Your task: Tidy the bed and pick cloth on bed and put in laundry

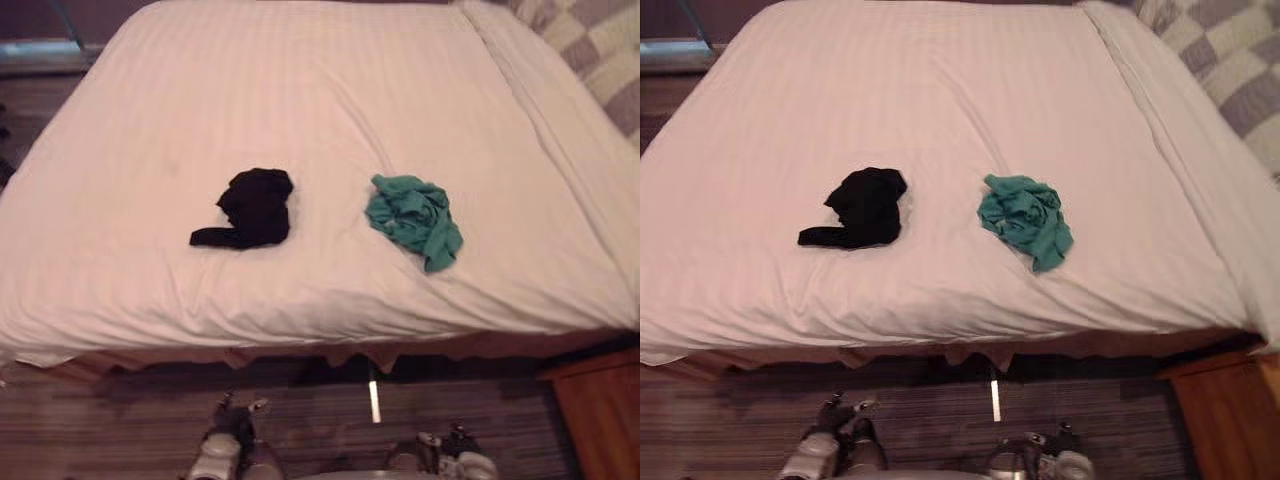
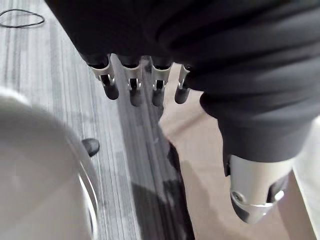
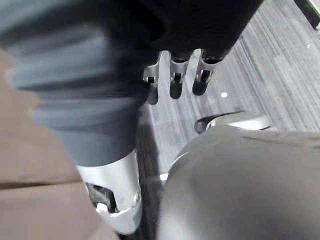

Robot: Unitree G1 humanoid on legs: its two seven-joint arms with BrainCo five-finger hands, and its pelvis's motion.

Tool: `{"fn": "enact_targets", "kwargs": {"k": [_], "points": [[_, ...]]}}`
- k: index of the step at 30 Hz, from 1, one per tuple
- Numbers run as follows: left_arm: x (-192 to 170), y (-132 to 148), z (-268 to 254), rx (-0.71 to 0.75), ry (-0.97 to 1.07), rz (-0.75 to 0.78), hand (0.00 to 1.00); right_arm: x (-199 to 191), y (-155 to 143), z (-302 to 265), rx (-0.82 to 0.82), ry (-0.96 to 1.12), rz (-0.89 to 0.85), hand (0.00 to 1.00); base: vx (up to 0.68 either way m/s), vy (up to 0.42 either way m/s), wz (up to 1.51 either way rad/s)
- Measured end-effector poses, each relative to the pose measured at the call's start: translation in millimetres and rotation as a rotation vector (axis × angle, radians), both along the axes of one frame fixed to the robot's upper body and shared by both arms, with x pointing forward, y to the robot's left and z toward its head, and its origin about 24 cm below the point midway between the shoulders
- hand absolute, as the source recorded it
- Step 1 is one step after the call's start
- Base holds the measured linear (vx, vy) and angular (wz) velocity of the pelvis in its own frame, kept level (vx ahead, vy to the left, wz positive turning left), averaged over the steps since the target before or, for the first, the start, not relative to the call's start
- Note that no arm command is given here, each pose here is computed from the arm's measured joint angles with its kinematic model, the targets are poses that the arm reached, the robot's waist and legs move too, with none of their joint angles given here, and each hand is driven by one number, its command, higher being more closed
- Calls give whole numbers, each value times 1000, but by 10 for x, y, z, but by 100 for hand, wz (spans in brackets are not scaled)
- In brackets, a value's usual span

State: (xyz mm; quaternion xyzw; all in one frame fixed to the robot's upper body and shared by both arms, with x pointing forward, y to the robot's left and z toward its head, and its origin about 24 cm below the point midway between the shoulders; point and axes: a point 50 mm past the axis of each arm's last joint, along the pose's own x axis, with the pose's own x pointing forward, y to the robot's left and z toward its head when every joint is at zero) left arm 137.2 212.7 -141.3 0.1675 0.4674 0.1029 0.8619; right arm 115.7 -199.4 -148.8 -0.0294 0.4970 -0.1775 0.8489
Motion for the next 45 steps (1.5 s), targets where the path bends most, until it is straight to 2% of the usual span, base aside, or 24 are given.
{"fn": "enact_targets", "kwargs": {"k": [2,5,9,11,15,18,20,21,23,24,27,30,34,36,38,42,45], "points": [[-17,-22,-7,-3,4,-12,0,204,124,47,0,-39,96,0,61,323,-123],[107,-184,8,-26,-9,-115,0,352,372,111,40,-108,210,0,38,108,-8],[36,-557,-57,-107,14,-150,0,391,273,139,-1,-125,251,0,10,103,9],[-6,-598,-71,-110,23,-159,0,362,233,120,-7,-107,250,0,-3,55,-3],[-18,-509,-72,-104,22,-108,0,257,135,63,-3,-63,176,0,-30,58,-6],[-127,-327,-96,-91,41,3,0,86,-1,-8,36,-19,-13,0,-29,61,8],[-240,-160,-118,-92,60,161,0,-18,-110,-32,45,4,-158,0,-2,41,3],[-374,-22,-138,-91,78,297,0,-132,-201,-48,42,27,-257,0,5,39,2],[-606,150,-161,-78,111,466,0,-289,-318,-50,17,49,-350,0,-18,37,0],[-790,278,-162,-66,129,596,0,-375,-433,-7,-22,35,-405,0,0,0,0],[-1114,537,-122,-15,153,825,0,-404,-751,199,-148,-54,-495,0,-9,4,-2],[-1211,834,4,81,122,912,0,-222,-1066,583,-308,-225,-510,0,2,15,-6],[-919,1257,330,257,-40,854,0,50,-1307,1080,-518,-417,-456,0,30,2,5],[-463,1494,696,416,-196,663,0,144,-1444,1301,-673,-439,-371,0,61,-15,28],[-122,1558,982,531,-314,508,0,255,-1546,1458,-785,-442,-288,0,66,15,23],[557,1443,1541,688,-567,227,0,633,-1698,1918,-1056,-479,-33,0,20,32,-1],[823,1268,1785,733,-684,95,0,846,-1699,2154,-1173,-513,102,0,-2,3,-9]]}}
